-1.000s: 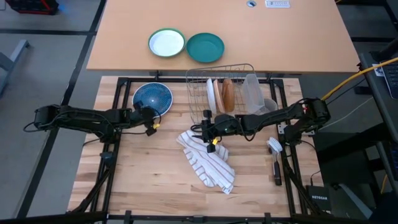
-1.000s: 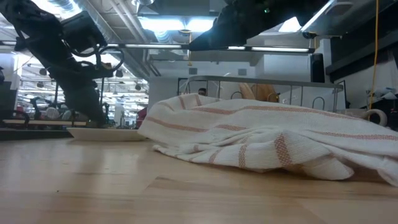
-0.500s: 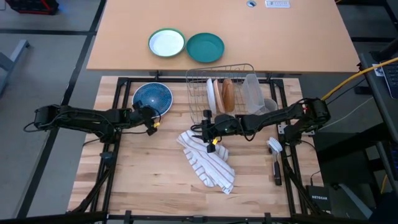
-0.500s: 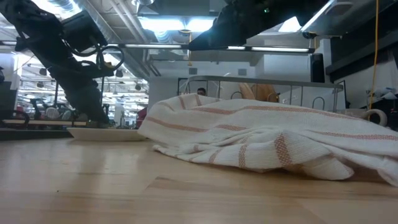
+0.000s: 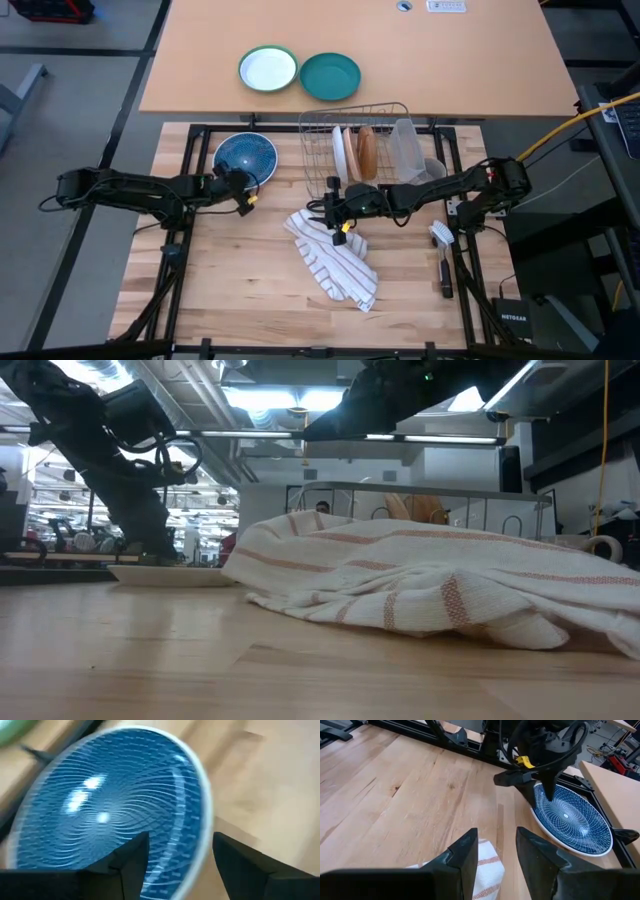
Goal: Sort dishes
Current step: Put the blue plate into the dish rack
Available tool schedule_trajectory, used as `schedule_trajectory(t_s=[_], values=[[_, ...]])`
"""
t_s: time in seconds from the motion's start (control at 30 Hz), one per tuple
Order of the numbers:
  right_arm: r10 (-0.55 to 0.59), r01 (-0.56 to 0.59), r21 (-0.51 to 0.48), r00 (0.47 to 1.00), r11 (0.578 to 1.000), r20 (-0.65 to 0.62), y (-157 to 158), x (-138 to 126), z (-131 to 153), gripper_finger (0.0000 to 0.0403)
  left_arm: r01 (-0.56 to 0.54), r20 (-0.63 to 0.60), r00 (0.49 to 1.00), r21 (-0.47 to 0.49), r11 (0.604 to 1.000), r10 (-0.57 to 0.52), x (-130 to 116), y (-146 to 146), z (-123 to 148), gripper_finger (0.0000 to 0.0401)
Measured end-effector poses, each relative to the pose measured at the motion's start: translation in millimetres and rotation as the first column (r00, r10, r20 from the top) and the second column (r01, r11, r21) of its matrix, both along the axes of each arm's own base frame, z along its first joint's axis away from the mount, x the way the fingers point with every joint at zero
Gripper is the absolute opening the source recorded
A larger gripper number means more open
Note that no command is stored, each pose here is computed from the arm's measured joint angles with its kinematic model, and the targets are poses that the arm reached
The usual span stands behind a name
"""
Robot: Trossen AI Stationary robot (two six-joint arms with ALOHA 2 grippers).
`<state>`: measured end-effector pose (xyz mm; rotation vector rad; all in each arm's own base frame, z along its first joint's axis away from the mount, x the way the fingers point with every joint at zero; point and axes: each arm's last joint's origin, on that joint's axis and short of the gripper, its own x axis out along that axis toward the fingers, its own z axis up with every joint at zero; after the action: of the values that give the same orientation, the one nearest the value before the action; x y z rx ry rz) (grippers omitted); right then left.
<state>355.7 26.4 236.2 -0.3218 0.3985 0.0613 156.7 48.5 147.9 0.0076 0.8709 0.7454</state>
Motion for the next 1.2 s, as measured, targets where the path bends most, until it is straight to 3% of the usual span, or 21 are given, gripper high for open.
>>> schedule_trajectory(t_s=[0.07, 0.23, 0.5, 0.67, 0.9, 1.03, 1.2], values=[[0.000, 0.000, 0.000, 1.000, 1.000, 0.000, 0.0, 0.0, 0.0, 0.0136, 0.048, -0.005, 0.999, -0.035, 0.998, -0.048, 0.5, -1.4, -0.8, 0.0204], [0.000, 0.000, 0.000, 1.000, 1.000, 0.000, 0.0, 0.0, 0.0, 0.0136, 0.094, -0.042, 0.995, -0.019, 0.995, -0.094, 0.3, -1.5, -1.2, 0.0199], [0.000, 0.000, 0.000, 1.000, 1.000, -0.002, 0.0, -0.1, -0.1, 0.0136, 0.094, -0.122, 0.988, -0.042, 0.995, -0.098, 3.3, -0.9, -13.1, 0.0198], [0.000, 0.000, 0.000, 1.000, 1.000, -0.003, 0.0, -0.2, -0.2, 0.0136, 0.048, -0.184, 0.982, 0.019, 0.999, -0.044, 6.4, 2.1, -21.3, 0.0198], [0.000, 0.000, 0.000, 1.000, 1.000, -0.006, 0.0, -0.3, -0.4, 0.0136, 0.047, -0.221, 0.974, 0.019, 0.999, -0.042, 10.1, 3.3, -29.8, 0.0195], [0.000, 0.000, 0.000, 1.000, 1.000, -0.006, 0.0, -0.3, -0.4, 0.0136, 0.065, -0.219, 0.974, 0.016, 0.998, -0.060, 10.8, 2.7, -29.2, 0.0162], [0.000, 0.000, 0.000, 1.000, 1.000, -0.004, 0.0, -0.2, -0.3, 0.0136, 0.081, -0.219, 0.973, 0.022, 0.996, -0.074, 10.0, 1.9, -26.8, 0.0079]])
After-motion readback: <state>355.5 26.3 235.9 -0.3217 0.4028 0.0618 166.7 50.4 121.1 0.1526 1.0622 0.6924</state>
